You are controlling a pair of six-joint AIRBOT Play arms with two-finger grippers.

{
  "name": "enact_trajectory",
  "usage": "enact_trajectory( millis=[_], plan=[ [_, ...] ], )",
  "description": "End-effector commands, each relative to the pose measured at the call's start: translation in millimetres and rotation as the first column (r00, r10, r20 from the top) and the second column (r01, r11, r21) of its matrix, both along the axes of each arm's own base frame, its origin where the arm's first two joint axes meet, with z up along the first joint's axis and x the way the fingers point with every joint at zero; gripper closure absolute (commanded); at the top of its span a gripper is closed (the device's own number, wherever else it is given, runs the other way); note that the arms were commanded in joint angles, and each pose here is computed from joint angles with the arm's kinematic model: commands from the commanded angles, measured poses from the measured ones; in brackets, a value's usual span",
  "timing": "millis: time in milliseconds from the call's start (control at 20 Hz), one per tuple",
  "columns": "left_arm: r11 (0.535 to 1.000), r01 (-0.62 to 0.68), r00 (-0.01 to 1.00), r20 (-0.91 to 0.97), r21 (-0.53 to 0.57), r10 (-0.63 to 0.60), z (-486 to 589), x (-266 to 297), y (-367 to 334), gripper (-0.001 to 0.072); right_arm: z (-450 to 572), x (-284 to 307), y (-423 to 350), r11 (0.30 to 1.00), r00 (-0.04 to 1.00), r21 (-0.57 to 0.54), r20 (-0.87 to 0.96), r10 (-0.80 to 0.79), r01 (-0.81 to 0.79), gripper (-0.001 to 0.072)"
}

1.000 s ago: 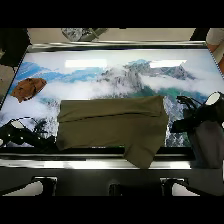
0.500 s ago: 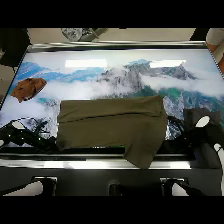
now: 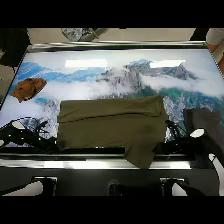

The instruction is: Fold the shirts.

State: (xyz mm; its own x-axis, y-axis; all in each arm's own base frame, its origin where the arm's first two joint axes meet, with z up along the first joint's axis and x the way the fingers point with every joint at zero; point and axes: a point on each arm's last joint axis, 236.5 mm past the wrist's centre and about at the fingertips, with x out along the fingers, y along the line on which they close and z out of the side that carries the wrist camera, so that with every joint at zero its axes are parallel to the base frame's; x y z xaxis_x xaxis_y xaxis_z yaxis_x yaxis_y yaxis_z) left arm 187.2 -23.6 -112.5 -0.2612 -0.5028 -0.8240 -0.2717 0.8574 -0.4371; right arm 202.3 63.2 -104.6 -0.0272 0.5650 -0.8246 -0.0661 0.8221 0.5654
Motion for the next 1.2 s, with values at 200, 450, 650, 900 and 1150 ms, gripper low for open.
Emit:
enact_trajectory(
  millis=[200,450,650,900,1150],
  plan=[
    [0.993,-0.102,0.897,0.437,0.063,0.064,76,118,21,0.0687,80,84,-25,0.997,0.956,-0.079,0.294,0.000,0.024,0.0672],
    [0.981,-0.174,0.829,0.550,0.090,0.097,106,191,38,0.0688,129,187,-26,0.989,0.876,-0.146,0.481,0.049,0.025,0.0672],
    [0.983,-0.183,0.845,0.514,0.012,0.151,97,241,37,0.0686,114,269,-23,0.988,0.871,-0.126,0.492,-0.017,0.090,0.0671],
    [0.981,-0.175,0.884,0.426,-0.084,0.194,45,276,12,0.0686,57,300,-11,0.988,0.909,-0.113,0.415,-0.049,0.105,0.0667],
    [0.983,-0.158,0.913,0.366,-0.091,0.181,15,272,2,0.0452,49,295,-13,0.989,0.923,-0.123,0.384,-0.028,0.081,0.0308]
  ],
)
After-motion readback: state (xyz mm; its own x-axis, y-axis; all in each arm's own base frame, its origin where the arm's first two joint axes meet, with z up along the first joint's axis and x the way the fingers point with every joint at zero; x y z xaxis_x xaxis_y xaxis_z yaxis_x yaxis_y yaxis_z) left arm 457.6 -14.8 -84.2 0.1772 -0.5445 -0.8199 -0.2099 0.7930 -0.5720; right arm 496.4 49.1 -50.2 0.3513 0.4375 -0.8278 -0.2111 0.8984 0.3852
